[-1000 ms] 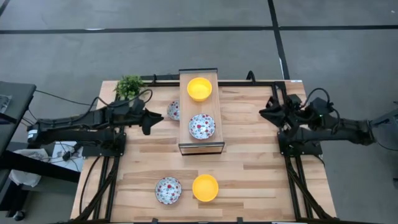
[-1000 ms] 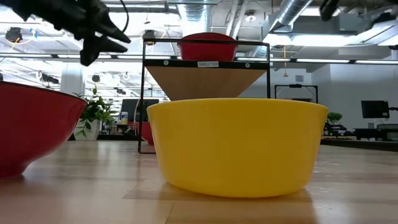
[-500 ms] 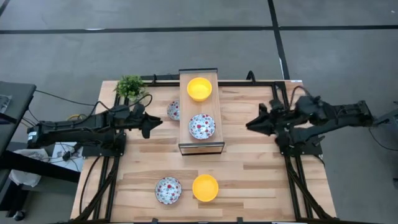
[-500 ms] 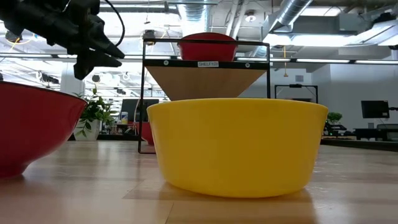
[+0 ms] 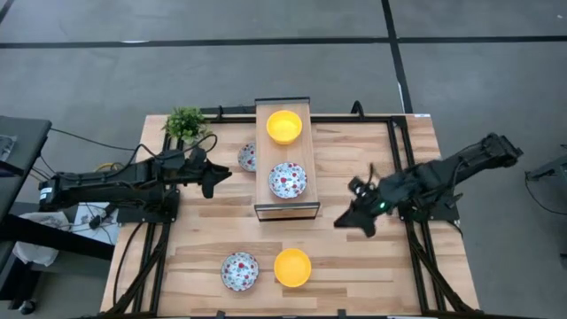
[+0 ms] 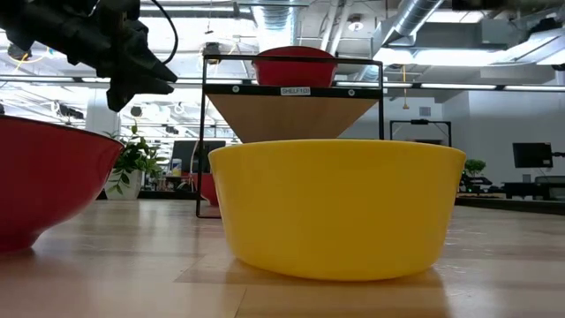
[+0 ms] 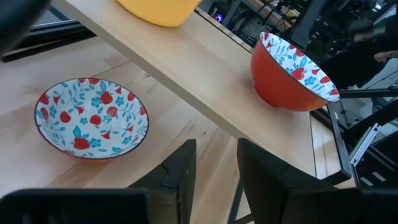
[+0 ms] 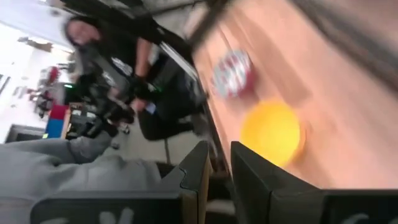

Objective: Pick & Place Mini bowls
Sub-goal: Stack the yellow bowl on top of the yellow bowls on the shelf

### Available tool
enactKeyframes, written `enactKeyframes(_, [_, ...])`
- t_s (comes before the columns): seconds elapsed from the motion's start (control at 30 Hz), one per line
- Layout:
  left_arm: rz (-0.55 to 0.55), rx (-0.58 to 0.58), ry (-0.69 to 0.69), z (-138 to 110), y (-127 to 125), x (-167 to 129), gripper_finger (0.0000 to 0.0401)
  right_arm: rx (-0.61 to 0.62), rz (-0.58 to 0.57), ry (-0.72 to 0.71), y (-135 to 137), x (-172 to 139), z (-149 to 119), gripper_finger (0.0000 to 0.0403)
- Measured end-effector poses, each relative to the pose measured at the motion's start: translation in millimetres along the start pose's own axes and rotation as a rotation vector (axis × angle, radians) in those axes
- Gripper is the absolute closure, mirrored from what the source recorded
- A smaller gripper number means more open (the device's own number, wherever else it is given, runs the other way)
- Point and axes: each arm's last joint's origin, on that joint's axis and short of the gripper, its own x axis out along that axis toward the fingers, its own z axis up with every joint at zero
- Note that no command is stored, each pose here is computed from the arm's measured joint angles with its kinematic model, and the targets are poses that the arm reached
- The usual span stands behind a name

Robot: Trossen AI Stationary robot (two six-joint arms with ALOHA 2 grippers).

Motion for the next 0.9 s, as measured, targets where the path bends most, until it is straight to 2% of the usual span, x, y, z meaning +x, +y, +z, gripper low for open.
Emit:
enactKeyframes(0.2, [0.000,0.031,-0.001,0,0,0,0.0286,0.232,-0.134,0.143,-5,37,-27,0.0345])
enactKeyframes(0.43, [0.000,0.034,-0.001,0,0,0,0.0286,0.397,-0.239,0.210,-13,73,-47,0.0345])
enactKeyframes(0.7, [0.001,0.034,0.000,0,0,0,0.0286,0.460,-0.229,0.202,-20,113,-56,0.0345])
enactKeyframes(0.9, [0.001,0.034,0.000,0,0,0,0.0286,0.553,-0.311,0.203,-33,134,-66,0.0345])
